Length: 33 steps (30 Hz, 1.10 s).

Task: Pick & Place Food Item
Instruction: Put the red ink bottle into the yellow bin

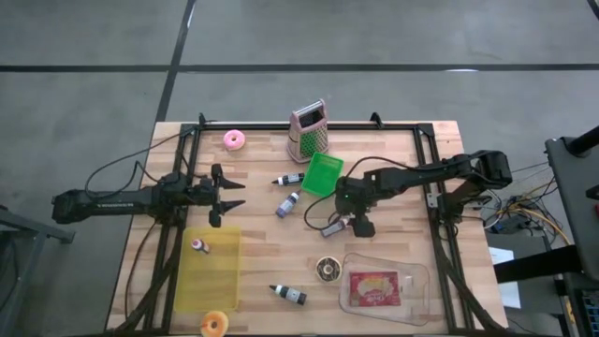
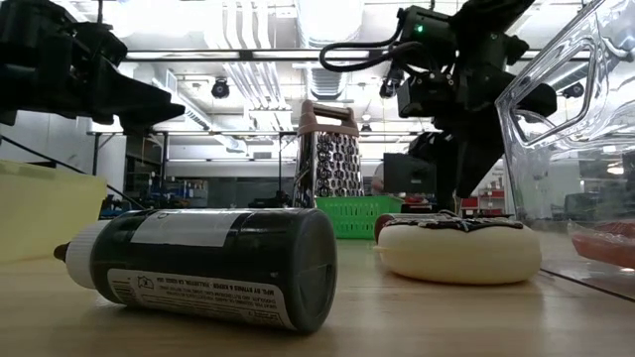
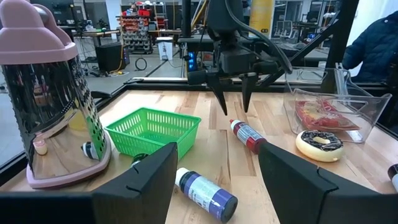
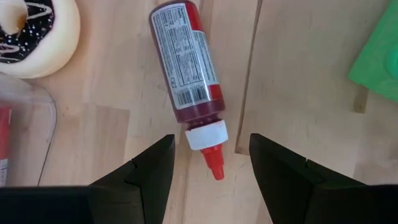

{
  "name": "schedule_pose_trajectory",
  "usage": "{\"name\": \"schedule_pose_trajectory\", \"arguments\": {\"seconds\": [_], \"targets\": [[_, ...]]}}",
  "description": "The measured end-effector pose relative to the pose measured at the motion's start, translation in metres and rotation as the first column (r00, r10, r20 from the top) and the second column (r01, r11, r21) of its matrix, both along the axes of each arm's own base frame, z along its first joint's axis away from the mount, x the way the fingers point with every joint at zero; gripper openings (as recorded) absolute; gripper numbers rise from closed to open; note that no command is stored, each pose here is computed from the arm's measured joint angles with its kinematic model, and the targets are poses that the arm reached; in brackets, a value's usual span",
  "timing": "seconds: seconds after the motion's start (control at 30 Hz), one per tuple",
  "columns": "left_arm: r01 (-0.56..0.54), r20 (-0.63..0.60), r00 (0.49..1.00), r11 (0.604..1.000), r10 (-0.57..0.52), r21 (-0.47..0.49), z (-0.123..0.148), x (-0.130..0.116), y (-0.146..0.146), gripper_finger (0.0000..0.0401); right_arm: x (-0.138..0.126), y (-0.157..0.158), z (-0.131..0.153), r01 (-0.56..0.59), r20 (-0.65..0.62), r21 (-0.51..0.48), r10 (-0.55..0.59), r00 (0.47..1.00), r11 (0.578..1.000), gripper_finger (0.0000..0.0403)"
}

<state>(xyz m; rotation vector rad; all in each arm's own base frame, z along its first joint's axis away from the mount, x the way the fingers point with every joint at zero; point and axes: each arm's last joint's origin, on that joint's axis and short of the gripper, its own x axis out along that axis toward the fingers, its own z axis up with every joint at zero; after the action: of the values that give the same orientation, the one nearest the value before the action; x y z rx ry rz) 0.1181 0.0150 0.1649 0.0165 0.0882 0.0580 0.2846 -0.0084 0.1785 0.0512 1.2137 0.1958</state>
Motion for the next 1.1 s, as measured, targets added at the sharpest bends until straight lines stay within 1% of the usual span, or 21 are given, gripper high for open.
{"name": "schedule_pose_trajectory", "arguments": {"seconds": [0.4,0.63,0.83,1.1], "targets": [[-0.007,-0.004,1.000,1.000,0.007,0.002,0.000,0.000,0.000,0.0229,0.000,0.001,-0.003,-0.008,-0.006,0.015,0.008,1.000,1.000,0.0203],[-0.006,-0.003,1.000,1.000,0.006,0.002,0.000,0.000,0.000,0.0229,0.004,0.001,-0.018,-0.029,-0.050,0.022,0.030,0.998,0.999,0.0203],[-0.009,-0.004,1.000,1.000,0.009,0.003,0.000,0.000,0.000,0.0229,0.008,0.001,-0.018,-0.048,-0.007,0.028,0.048,0.999,0.998,0.0203],[-0.022,-0.004,1.000,1.000,0.022,0.004,0.000,0.000,0.001,0.0229,0.009,0.001,-0.018,-0.061,-0.001,0.024,0.061,0.998,0.998,0.0203]]}}
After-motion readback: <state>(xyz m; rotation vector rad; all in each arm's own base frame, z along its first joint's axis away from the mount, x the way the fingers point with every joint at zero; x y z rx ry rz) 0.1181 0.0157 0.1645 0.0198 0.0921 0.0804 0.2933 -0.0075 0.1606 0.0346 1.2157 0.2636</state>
